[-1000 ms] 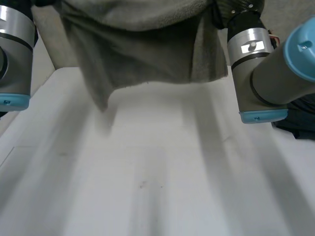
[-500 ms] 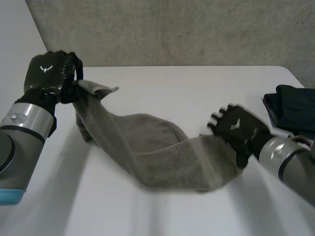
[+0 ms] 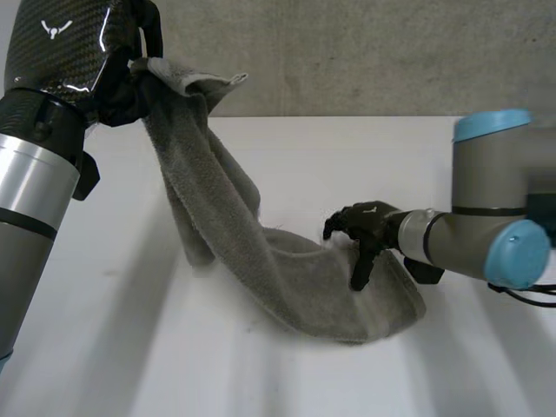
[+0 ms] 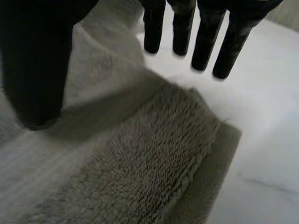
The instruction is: Fold the laundry.
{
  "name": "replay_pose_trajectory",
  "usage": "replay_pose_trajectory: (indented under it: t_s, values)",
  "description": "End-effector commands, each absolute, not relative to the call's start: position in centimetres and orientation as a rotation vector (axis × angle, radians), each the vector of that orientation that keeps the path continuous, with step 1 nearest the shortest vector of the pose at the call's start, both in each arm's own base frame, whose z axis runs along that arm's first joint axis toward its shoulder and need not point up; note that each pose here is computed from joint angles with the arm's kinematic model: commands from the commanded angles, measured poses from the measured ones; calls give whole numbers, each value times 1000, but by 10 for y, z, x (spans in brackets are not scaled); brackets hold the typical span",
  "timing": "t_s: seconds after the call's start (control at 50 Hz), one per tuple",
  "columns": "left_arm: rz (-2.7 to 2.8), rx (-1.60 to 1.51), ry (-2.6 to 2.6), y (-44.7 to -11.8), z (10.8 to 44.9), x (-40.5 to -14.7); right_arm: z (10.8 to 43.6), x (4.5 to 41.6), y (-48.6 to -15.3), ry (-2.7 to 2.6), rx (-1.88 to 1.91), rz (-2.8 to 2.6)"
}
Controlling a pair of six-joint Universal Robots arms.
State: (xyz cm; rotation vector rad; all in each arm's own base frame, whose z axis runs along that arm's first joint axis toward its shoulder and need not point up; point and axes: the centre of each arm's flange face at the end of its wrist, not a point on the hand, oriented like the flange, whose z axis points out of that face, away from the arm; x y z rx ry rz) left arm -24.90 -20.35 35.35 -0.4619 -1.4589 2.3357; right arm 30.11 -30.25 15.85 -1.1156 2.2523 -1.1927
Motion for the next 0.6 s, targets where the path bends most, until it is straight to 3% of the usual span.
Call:
replay_pose_trajectory:
  t_s: [0.02,0.12,0.18,0.26,0.34,0.42,0.5,0.58,0.6]
  values:
    - [2372,-443,-1431,-208,363,-245,146,304,-324,2305,-1100,-1266]
    - [2421,-411,-1421,-225,372,-240,177,303,-345,2308,-1076,-1474]
    - [2440,-391,-1455,-257,370,-241,207,305,-355,2236,-1041,-1637]
    - [2487,-352,-1419,-296,383,-247,297,304,-375,1926,-874,-2126]
    - [2562,-286,-1329,-329,406,-253,368,295,-369,1643,-672,-2443]
    - [2643,-201,-1263,-352,423,-246,404,287,-354,1433,-590,-2591]
    - [2672,-121,-1237,-366,426,-236,406,284,-340,1404,-602,-2611]
    - [2590,-102,-1339,-370,398,-233,374,282,-336,1544,-658,-2514]
    - [2539,-104,-1414,-369,376,-233,367,282,-335,1575,-674,-2491]
